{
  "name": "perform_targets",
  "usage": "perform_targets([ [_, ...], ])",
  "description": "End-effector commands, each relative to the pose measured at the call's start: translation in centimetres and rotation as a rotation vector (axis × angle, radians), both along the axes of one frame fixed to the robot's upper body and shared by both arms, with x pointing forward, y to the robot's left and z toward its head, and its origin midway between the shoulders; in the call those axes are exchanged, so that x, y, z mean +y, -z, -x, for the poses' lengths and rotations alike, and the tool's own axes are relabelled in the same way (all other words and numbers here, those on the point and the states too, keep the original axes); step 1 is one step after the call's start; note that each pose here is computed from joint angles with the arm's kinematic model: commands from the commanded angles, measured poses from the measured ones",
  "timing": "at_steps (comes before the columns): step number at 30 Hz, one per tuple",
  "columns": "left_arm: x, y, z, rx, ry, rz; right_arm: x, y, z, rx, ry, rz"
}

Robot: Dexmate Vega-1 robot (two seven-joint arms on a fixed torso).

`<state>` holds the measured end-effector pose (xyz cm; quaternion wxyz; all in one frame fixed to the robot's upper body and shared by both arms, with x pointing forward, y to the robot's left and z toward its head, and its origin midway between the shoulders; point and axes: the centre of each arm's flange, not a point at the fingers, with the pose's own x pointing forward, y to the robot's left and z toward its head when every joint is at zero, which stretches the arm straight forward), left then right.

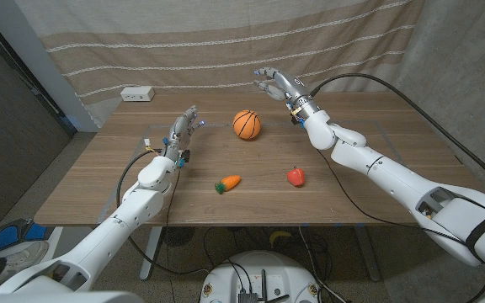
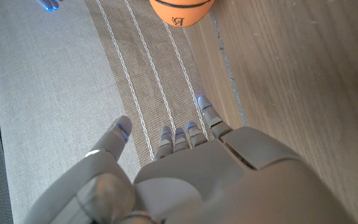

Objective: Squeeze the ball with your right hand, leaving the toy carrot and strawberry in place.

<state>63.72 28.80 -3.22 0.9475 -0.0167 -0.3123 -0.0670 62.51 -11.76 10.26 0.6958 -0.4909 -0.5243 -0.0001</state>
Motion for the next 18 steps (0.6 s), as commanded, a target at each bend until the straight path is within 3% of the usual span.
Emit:
perform_targets([
  [1, 0.12, 0.13, 0.36, -0.005, -0.003, -0.001, 0.91, -0.45, -0.55, 0.025, -0.005, 0.035],
  [18, 0.04, 0.41, 0.67, -0.005, -0.007, 0.009, 1.73, -0.14, -0.52, 0.047, -0.016, 0.071],
])
